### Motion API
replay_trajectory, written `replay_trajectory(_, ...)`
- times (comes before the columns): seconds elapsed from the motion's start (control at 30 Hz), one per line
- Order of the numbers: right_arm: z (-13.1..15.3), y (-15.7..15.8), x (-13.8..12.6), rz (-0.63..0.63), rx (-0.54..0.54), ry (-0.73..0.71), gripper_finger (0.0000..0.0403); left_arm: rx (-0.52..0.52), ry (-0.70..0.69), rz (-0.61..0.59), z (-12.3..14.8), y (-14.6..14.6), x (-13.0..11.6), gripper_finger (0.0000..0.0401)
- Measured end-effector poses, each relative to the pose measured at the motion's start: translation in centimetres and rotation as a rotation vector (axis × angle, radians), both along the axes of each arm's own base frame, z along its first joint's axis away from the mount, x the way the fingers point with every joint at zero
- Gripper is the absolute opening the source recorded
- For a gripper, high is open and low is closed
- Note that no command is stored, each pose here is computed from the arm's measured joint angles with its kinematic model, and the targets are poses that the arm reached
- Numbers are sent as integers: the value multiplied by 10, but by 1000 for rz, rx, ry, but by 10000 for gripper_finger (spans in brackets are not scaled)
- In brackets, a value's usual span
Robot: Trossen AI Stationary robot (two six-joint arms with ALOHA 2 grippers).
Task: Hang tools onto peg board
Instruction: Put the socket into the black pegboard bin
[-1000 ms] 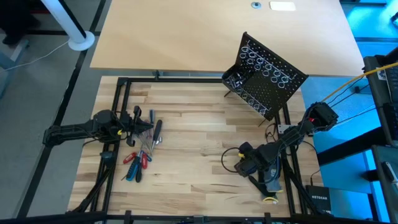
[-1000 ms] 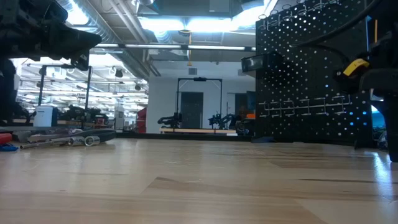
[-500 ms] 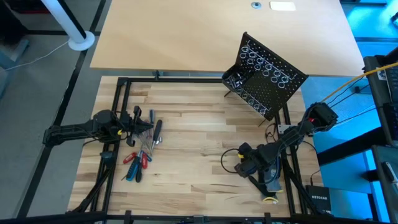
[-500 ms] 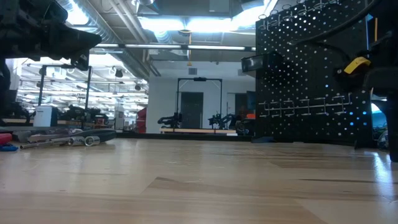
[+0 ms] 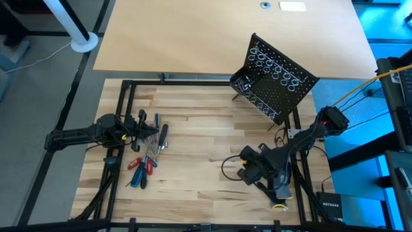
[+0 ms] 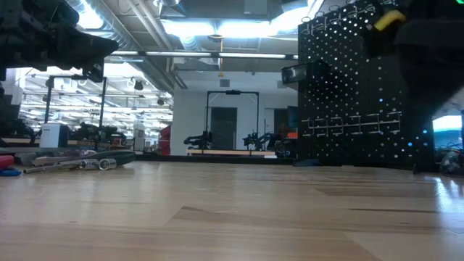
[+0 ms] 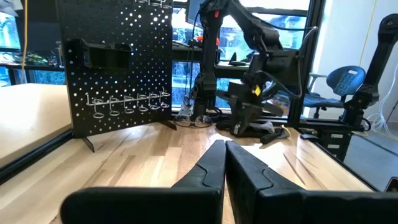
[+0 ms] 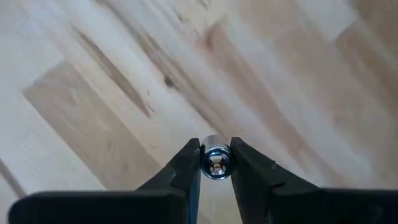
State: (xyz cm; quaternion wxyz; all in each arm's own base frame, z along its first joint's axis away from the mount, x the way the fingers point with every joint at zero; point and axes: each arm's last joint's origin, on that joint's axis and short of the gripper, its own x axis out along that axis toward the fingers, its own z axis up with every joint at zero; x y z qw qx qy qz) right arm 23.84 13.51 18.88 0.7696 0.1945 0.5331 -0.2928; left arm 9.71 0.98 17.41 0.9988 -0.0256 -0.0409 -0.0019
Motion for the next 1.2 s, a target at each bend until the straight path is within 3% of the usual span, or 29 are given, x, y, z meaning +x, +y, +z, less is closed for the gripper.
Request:
replay_trajectory(0.27,38,-14,23,38,-102,-55,75,12,0,1,0,0,0,1)
replay_trajectory(0.63,101,-60,49,14,-290,-79,78,11,-1,1,0,0,0,1)
replay_trajectory(0.97,171,-107,66,-87,-547,-227,78,11,-1,1,0,0,0,1)
replay_trajectory(1.2,184,-152,65,-254,-655,-212,78,11,-1,1,0,0,0,1)
